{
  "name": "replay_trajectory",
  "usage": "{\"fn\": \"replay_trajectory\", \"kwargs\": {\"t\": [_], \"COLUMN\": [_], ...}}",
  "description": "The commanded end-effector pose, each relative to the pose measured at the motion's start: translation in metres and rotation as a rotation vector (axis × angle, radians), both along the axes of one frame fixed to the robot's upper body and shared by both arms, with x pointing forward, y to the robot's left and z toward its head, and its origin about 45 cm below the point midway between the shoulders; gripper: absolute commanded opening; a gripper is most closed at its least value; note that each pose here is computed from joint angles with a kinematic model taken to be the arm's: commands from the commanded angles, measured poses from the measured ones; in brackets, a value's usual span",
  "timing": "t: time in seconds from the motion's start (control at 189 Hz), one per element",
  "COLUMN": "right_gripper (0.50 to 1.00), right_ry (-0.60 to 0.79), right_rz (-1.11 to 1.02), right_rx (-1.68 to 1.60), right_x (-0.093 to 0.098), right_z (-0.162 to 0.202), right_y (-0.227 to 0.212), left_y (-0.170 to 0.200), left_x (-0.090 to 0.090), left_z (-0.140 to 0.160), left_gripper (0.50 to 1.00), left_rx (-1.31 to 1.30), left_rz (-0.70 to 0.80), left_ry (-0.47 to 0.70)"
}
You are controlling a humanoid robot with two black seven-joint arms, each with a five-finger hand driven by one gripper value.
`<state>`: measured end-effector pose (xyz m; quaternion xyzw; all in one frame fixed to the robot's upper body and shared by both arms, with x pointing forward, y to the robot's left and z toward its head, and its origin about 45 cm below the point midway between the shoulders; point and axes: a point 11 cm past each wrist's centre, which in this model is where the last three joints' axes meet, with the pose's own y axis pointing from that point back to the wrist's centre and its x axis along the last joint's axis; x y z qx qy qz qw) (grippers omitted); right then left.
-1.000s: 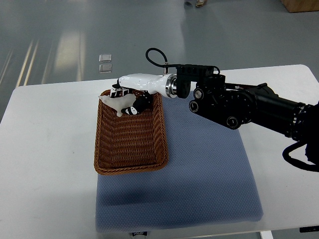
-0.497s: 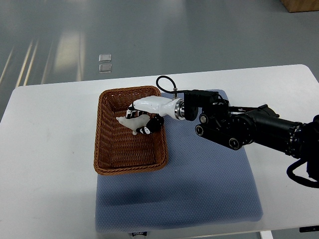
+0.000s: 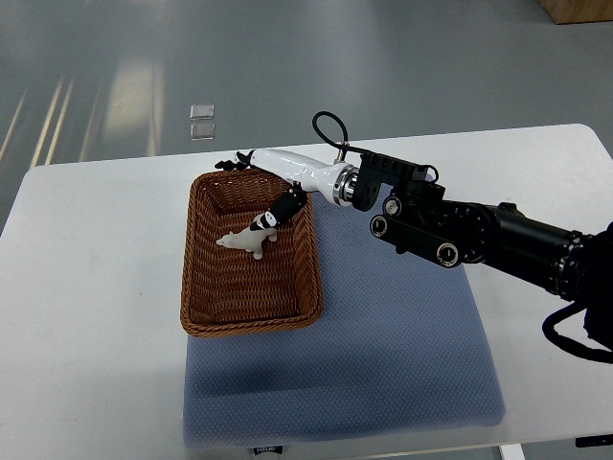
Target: Place white bear in brown basket with right hand
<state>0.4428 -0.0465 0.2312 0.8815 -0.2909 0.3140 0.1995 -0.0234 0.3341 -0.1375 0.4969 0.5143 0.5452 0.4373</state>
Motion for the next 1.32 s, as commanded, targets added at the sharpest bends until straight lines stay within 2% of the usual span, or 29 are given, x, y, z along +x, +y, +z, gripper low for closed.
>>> {"fn": "replay_trajectory", "kwargs": {"t": [0.0,0.185,0.36,0.545,0.672,0.836,1.233,1.317], "right_gripper": [0.915,0.915,0.923,0.926,0.928,0.928,0.928,0.928], "right_ry": [0.126,0.313,0.524,0.728,0.824,0.851,0.862,0.844], "right_rz": [-0.07,-0.268,-0.425,-0.552,-0.587,-0.626,-0.528,-0.527], "right_rx": [0.179,0.492,0.666,0.815,0.939,1.014,1.018,1.013], "right_x": [0.01,0.027,0.018,0.003,-0.001,-0.001,-0.005,-0.004], "right_z": [0.014,0.011,-0.028,-0.063,-0.068,-0.069,-0.064,-0.06], "right_y": [-0.01,-0.077,-0.137,-0.162,-0.176,-0.197,-0.191,-0.202], "left_y": [0.0,0.0,0.0,0.0,0.0,0.0,0.0,0.001], "left_x": [0.0,0.0,0.0,0.0,0.0,0.0,0.0,0.0], "left_z": [0.0,0.0,0.0,0.0,0.0,0.0,0.0,0.0], "left_gripper": [1.0,1.0,1.0,1.0,1.0,1.0,1.0,1.0], "left_rx": [0.0,0.0,0.0,0.0,0.0,0.0,0.0,0.002], "left_rz": [0.0,0.0,0.0,0.0,0.0,0.0,0.0,0.0], "left_ry": [0.0,0.0,0.0,0.0,0.0,0.0,0.0,0.0]}}
